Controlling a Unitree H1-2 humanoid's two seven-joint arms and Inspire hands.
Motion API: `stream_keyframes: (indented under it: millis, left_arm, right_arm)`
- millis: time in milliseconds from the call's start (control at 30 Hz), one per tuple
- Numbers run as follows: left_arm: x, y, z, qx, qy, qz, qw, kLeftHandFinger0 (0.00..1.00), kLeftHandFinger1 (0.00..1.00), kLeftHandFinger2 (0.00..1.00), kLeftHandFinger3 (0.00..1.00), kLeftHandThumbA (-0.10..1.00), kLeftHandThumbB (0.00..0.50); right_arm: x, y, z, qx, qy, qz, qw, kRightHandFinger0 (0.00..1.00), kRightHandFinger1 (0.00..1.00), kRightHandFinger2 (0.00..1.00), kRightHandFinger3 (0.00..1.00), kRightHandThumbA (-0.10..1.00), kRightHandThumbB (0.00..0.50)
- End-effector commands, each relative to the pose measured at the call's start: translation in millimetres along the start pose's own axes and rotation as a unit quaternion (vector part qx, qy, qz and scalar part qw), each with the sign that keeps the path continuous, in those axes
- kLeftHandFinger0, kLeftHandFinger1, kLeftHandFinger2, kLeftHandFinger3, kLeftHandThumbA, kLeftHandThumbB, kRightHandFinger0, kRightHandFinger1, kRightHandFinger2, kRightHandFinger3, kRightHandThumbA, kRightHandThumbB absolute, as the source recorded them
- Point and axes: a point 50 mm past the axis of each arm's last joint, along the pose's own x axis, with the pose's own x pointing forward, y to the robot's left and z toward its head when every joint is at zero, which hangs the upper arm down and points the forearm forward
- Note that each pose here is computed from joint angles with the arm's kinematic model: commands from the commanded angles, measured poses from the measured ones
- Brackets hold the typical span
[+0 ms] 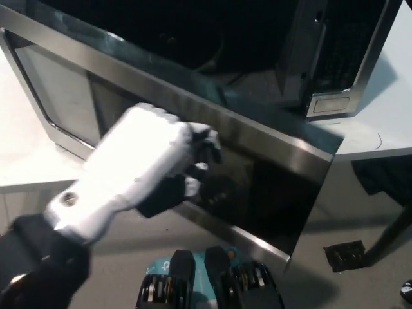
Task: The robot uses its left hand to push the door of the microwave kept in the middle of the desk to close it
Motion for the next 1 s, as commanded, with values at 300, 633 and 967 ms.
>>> stream_keyframes:
  millis: [300, 633, 967]
  left_arm:
    - [60.7, -33.4, -34.0, 0.058, -0.039, -0.057, 0.996, 0.0, 0.0, 0.0, 0.0, -0.1, 0.5]
    - [136.4, -37.5, -95.8, 0.139, 0.013, -0.068, 0.988, 0.01, 0.15, 0.28, 0.31, 0.14, 0.141]
    - [207.8, -11.5, -141.0, 0.184, 0.072, -0.069, 0.978, 0.0, 0.0, 0.0, 0.03, 0.85, 0.5]
  right_arm:
    - [7.2, -13.8, 24.9, -0.014, -0.03, -0.015, 0.999, 0.8, 0.92, 0.99, 0.99, 0.06, 0.0]
    - [14.2, -9.1, 28.5, -0.071, -0.033, -0.001, 0.997, 0.99, 1.0, 1.0, 1.0, 0.28, 0.0]
    - [9.8, -4.4, 9.3, -0.083, -0.02, 0.005, 0.996, 1.0, 1.0, 1.0, 1.0, 0.57, 0.0]
